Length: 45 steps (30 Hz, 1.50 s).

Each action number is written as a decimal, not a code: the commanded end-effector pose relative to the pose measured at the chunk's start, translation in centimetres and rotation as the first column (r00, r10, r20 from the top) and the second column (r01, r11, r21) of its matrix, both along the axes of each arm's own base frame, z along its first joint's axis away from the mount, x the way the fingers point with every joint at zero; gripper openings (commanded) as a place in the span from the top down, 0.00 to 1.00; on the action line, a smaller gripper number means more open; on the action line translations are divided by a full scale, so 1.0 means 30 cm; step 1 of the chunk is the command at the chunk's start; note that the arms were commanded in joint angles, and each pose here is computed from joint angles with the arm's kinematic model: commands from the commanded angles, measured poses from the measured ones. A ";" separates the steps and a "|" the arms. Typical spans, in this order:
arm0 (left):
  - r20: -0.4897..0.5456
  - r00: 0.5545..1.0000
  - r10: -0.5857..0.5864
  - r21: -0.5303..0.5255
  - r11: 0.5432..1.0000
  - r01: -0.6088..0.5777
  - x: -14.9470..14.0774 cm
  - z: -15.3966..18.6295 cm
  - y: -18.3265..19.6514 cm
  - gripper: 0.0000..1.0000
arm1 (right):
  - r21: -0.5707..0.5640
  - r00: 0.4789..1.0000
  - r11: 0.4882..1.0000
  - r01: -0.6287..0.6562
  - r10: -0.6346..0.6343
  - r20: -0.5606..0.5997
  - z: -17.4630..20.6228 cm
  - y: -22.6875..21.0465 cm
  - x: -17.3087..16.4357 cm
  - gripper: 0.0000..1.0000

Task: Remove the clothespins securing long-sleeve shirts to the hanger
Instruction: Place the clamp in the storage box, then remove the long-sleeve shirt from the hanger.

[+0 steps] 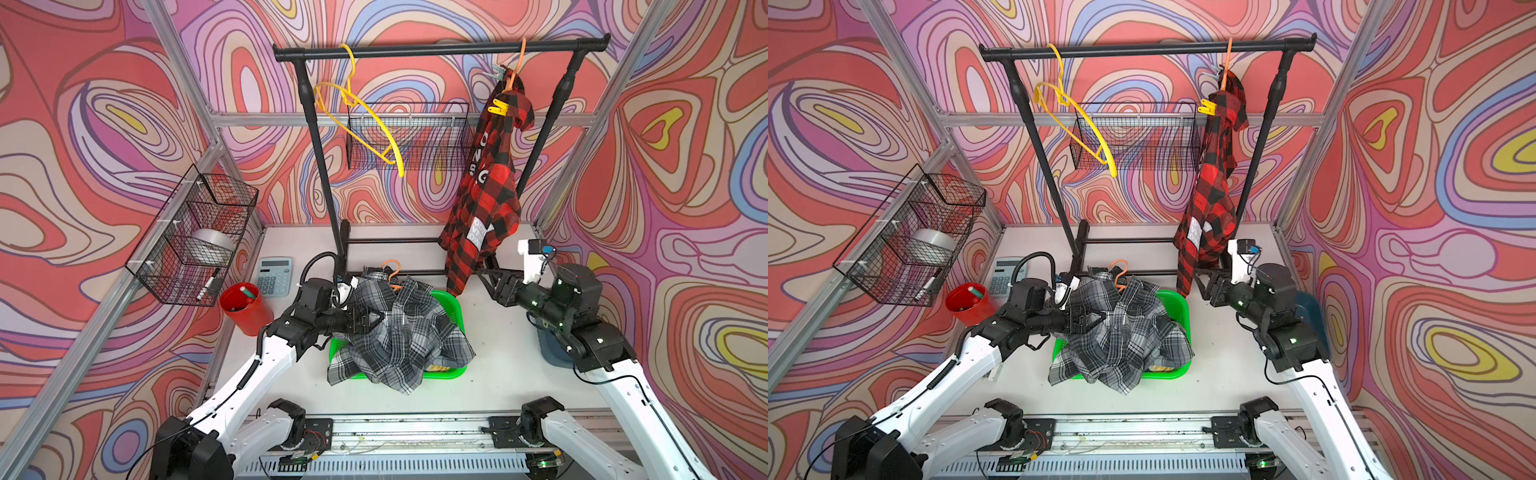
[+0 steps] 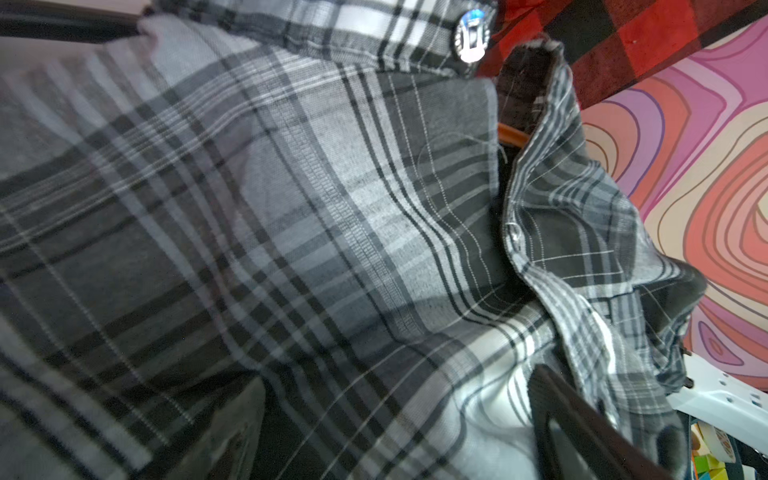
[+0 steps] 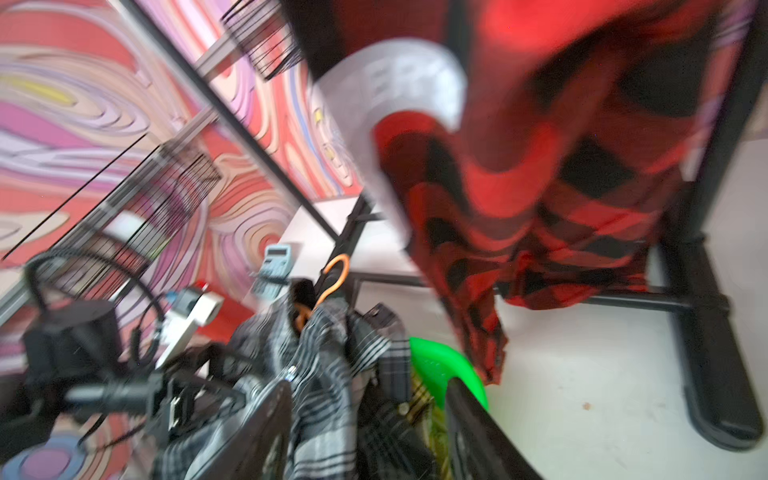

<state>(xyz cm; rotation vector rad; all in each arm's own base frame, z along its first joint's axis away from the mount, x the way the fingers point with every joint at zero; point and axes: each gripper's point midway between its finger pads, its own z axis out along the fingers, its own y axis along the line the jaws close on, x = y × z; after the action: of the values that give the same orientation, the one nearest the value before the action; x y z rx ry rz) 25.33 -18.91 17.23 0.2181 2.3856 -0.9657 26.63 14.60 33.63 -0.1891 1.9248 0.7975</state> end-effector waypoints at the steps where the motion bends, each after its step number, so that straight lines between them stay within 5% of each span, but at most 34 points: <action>1: -0.003 1.000 0.020 -0.006 1.000 -0.020 0.007 -0.017 0.000 0.08 | -0.056 0.974 0.973 -0.224 0.225 0.000 0.001 0.166 -0.062 0.41; 5: -0.011 1.000 0.029 0.000 1.000 -0.029 0.005 -0.046 0.004 0.11 | -0.222 0.951 0.924 -0.311 0.301 -0.077 -0.081 0.372 -0.060 0.36; 8: -0.021 0.999 0.030 -0.002 1.000 -0.030 -0.003 -0.059 0.005 0.13 | -0.212 0.937 0.917 -0.338 0.306 -0.169 -0.140 0.512 0.007 0.36; 15: 0.009 1.000 0.013 0.005 1.000 -0.013 -0.001 -0.055 0.004 0.17 | -0.263 0.929 0.937 -0.230 0.130 -0.346 -0.319 0.630 0.237 0.32; 24: 0.011 1.000 0.018 0.007 1.000 -0.018 -0.005 -0.063 0.009 0.20 | -0.063 0.910 0.989 -0.134 0.098 -0.403 -0.374 0.592 0.403 0.33; 39: 0.012 1.000 0.022 0.009 1.000 -0.022 0.001 -0.065 0.008 0.23 | 0.033 0.867 0.989 -0.145 0.143 -0.478 -0.512 0.684 0.492 0.39; 45: 0.010 1.000 0.025 0.011 1.000 -0.025 0.001 -0.068 0.011 0.23 | 0.071 0.884 0.984 -0.163 0.177 -0.432 -0.483 0.706 0.505 0.50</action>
<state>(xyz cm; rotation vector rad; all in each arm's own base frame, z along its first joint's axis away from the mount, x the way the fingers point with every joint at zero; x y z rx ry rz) 25.46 -18.61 15.55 0.1888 2.3817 -0.9502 41.11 34.89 16.77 -0.1467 2.4310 0.9989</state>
